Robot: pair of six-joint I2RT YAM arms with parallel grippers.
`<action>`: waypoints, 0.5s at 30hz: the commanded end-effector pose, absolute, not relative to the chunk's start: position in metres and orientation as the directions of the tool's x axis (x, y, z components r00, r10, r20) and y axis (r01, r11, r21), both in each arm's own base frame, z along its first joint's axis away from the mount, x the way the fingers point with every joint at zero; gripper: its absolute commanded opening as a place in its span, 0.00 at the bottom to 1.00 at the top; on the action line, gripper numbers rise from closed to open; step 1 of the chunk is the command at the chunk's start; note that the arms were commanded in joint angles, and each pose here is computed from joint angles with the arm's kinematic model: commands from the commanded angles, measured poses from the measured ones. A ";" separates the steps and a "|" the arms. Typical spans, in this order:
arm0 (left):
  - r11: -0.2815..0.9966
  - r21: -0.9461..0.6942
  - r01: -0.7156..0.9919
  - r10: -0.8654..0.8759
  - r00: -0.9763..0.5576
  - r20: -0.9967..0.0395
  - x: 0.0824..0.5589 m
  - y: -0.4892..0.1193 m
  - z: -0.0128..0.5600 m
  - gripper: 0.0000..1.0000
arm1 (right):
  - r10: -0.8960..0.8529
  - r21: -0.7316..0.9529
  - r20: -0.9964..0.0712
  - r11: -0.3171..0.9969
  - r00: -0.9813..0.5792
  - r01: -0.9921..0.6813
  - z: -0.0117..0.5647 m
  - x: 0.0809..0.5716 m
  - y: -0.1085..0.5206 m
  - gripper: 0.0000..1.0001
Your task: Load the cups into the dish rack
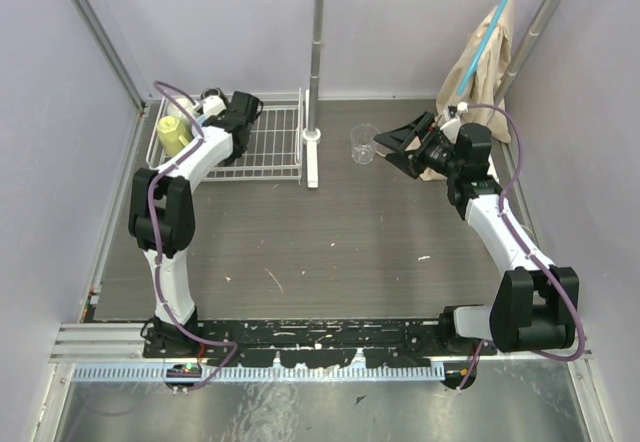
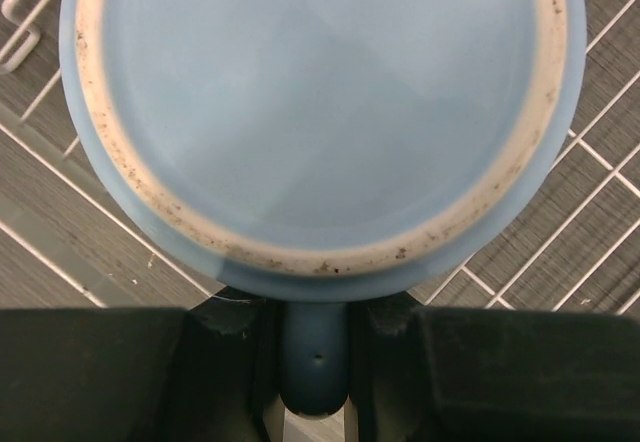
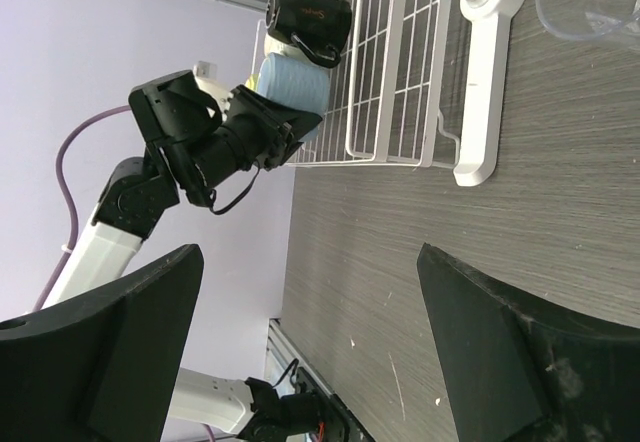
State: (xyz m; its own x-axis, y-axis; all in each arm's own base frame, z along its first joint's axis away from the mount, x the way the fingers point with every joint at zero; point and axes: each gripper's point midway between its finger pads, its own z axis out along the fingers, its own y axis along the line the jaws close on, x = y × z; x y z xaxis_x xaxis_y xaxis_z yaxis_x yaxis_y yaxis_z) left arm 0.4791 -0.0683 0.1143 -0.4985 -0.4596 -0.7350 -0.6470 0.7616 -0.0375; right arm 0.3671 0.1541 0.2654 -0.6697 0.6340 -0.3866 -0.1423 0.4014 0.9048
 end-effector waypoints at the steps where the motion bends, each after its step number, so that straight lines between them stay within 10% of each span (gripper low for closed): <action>1: 0.751 -0.185 -0.634 -0.478 -0.329 -0.815 0.513 -0.070 0.151 0.00 | 0.623 0.895 -0.420 0.405 -0.660 -0.188 0.270 0.367 0.154 0.94; 15: 0.719 -0.163 -0.676 -0.477 -0.309 -0.823 0.510 -0.063 0.136 0.00 | 0.620 0.899 -0.406 0.402 -0.672 -0.173 0.262 0.365 0.155 0.94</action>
State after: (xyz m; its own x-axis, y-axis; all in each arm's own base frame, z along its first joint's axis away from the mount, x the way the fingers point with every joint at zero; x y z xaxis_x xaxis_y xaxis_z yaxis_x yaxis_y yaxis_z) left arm 0.4954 -0.0756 0.1064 -0.4568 -0.4644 -0.7587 -0.6215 0.7768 -0.1014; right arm 0.3635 0.1544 0.2534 -0.6828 0.6314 -0.3675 -0.1178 0.4012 0.9084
